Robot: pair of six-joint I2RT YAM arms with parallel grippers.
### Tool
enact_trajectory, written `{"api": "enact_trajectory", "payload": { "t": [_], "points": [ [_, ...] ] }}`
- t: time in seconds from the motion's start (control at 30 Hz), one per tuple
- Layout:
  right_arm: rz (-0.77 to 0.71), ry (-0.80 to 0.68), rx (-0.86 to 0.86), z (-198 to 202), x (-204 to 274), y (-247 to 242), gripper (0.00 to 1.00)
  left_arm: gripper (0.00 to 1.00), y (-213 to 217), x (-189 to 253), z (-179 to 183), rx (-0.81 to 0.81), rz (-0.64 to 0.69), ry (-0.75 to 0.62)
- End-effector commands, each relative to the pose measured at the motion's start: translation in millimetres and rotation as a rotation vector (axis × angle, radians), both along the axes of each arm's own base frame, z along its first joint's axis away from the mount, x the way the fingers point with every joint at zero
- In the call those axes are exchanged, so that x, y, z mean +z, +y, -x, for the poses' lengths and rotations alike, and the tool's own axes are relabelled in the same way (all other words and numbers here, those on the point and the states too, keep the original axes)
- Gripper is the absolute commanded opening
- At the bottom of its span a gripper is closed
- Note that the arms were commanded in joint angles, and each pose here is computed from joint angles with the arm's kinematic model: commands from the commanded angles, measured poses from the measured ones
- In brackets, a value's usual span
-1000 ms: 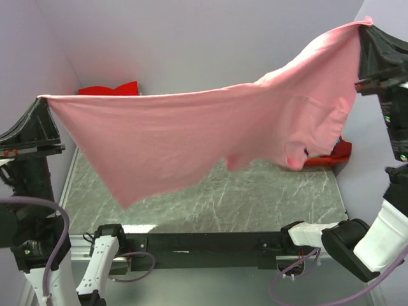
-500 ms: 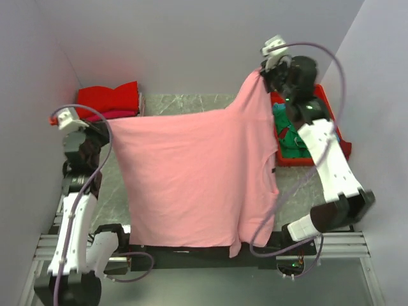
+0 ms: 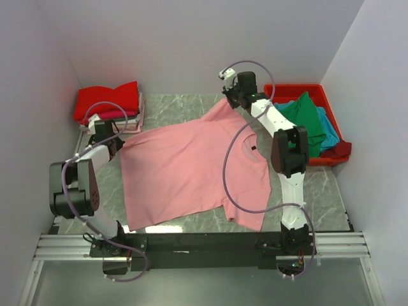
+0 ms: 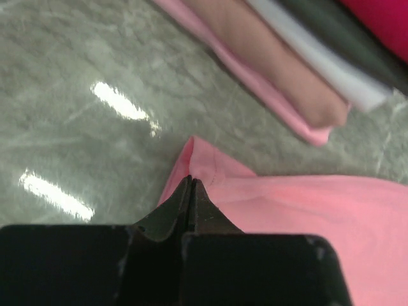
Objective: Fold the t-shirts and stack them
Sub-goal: Flatten the tshirt out, then fold the tshirt
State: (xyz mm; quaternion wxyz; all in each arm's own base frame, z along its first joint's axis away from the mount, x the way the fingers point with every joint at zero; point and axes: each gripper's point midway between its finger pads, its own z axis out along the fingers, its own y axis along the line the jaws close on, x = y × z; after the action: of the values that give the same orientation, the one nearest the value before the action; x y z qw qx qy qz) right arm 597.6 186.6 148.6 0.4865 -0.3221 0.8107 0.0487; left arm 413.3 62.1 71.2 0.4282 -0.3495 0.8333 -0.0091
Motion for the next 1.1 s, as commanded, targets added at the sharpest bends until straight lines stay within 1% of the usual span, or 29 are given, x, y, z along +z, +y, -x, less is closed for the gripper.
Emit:
{"api": "enact_trajectory", "payload": {
  "t": [0.0,0.13,0.23,0.3,0.37,0.4,0.53,0.57,0.6,0.77,1.07],
  "points": [
    [-0.008,-0.15,0.006,-19.2,59.3,17.0,0.0,0.0,23.8,29.6,-33.5,0.05,-0.031,-0.103],
    [0.001,-0.167,-0.017,-26.7,59.2,15.3,0.0,0.0,30.4,22.0,-39.4,0.043,-0.03,-0.084],
    [-0.006,-0.177,-0.029,-27.1,63.4,10.9,0.0,0.0,28.5,23.9,-44.4,0.013,-0.029,-0.095],
    [-0.015,-0.178,-0.036,-23.4,66.0,5.7,0.0,0.0,26.2,24.3,-46.9,-0.008,-0.022,-0.101],
    [-0.039,-0.197,-0.044,-20.7,78.3,1.0,0.0,0.0,25.3,24.4,-48.4,-0.021,-0.021,-0.1],
    [-0.043,-0.186,-0.041,-18.0,73.9,-0.1,0.0,0.0,23.5,22.0,-48.4,-0.027,-0.016,-0.095],
    [-0.07,-0.184,-0.047,-11.0,81.8,-7.7,0.0,0.0,23.2,20.9,-49.1,-0.036,-0.015,-0.088],
    [-0.077,-0.198,-0.05,-8.9,89.9,-10.6,0.0,0.0,22.8,19.3,-48.1,-0.038,-0.014,-0.085],
    [-0.075,-0.187,-0.052,-6.4,85.0,-13.0,0.0,0.0,23.7,19.3,-47.5,-0.035,-0.015,-0.085],
    [-0.101,-0.199,-0.054,1.7,97.2,-20.5,0.0,0.0,25.0,21.4,-42.9,-0.029,-0.011,-0.088],
    [-0.124,-0.172,-0.056,17.5,89.1,-29.7,0.0,0.0,24.5,27.8,-26.8,-0.018,0.005,-0.111]
  ]
}}
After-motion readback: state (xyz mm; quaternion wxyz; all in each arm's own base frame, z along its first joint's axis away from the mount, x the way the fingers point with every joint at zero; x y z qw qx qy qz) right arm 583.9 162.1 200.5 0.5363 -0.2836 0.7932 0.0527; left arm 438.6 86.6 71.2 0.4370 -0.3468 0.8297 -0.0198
